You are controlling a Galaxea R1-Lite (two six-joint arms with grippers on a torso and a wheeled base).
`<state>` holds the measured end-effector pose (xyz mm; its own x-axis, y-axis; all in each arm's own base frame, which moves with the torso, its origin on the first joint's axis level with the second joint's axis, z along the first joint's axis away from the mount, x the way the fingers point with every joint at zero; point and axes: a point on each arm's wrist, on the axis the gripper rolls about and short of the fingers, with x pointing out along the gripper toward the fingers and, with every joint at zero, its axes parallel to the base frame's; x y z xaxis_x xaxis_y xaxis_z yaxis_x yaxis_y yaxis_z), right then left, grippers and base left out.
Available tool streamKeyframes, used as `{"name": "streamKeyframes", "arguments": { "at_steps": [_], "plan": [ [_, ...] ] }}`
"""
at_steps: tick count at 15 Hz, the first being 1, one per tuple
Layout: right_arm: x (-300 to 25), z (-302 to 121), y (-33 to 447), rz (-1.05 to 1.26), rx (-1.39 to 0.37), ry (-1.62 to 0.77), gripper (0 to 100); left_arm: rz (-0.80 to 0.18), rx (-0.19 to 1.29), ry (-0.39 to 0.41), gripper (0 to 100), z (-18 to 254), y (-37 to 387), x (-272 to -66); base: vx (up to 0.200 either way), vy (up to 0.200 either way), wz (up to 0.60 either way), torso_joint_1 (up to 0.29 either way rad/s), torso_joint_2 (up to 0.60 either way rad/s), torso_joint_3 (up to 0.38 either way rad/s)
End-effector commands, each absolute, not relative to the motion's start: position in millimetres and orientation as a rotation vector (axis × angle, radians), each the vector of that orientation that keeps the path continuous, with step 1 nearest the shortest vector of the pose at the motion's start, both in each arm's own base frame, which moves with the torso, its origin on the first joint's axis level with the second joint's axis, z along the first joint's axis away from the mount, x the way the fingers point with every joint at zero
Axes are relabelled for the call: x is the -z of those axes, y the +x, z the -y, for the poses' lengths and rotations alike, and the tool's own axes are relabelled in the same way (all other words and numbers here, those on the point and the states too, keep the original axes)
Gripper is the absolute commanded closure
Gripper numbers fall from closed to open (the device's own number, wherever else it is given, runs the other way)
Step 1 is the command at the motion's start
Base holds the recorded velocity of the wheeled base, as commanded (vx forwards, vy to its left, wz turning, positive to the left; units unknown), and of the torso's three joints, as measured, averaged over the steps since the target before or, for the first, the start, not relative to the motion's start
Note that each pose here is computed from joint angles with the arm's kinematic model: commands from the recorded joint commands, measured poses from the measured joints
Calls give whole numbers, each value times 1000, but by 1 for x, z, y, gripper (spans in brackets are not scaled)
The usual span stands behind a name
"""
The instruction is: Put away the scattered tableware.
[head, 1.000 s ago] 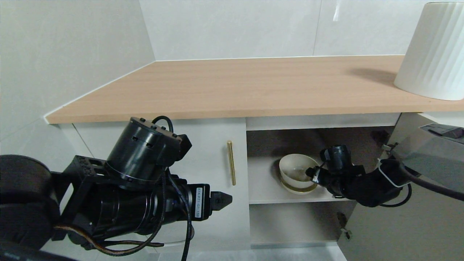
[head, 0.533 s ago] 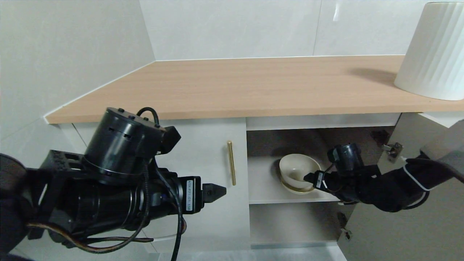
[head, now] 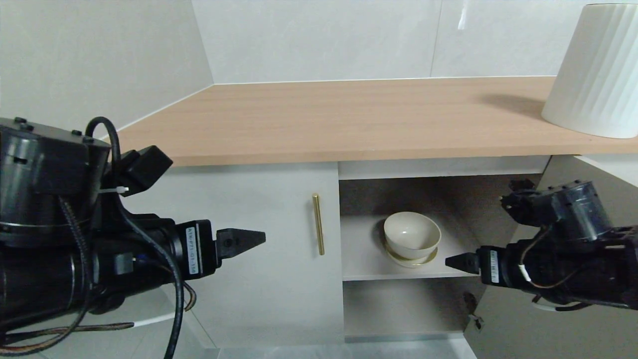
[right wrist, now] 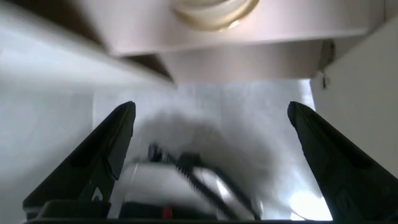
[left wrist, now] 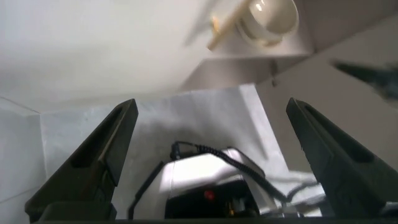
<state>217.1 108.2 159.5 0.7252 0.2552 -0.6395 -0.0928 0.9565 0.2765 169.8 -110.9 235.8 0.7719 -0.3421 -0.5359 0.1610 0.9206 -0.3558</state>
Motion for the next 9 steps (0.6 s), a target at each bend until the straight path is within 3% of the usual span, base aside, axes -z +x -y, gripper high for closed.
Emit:
{"name": "streamKeyframes", "arguments": {
  "at_steps": [1, 9],
  "plan": [
    [-213, -90, 164, -644, -304, 251, 0, -583, 255, -309, 0, 95, 161, -243, 0, 0, 0, 0, 0, 0],
    [-213, -84, 142, -684, -326, 228, 0, -604, 271, -255, 0, 97, 161, -235, 0, 0, 0, 0, 0, 0]
  ]
}}
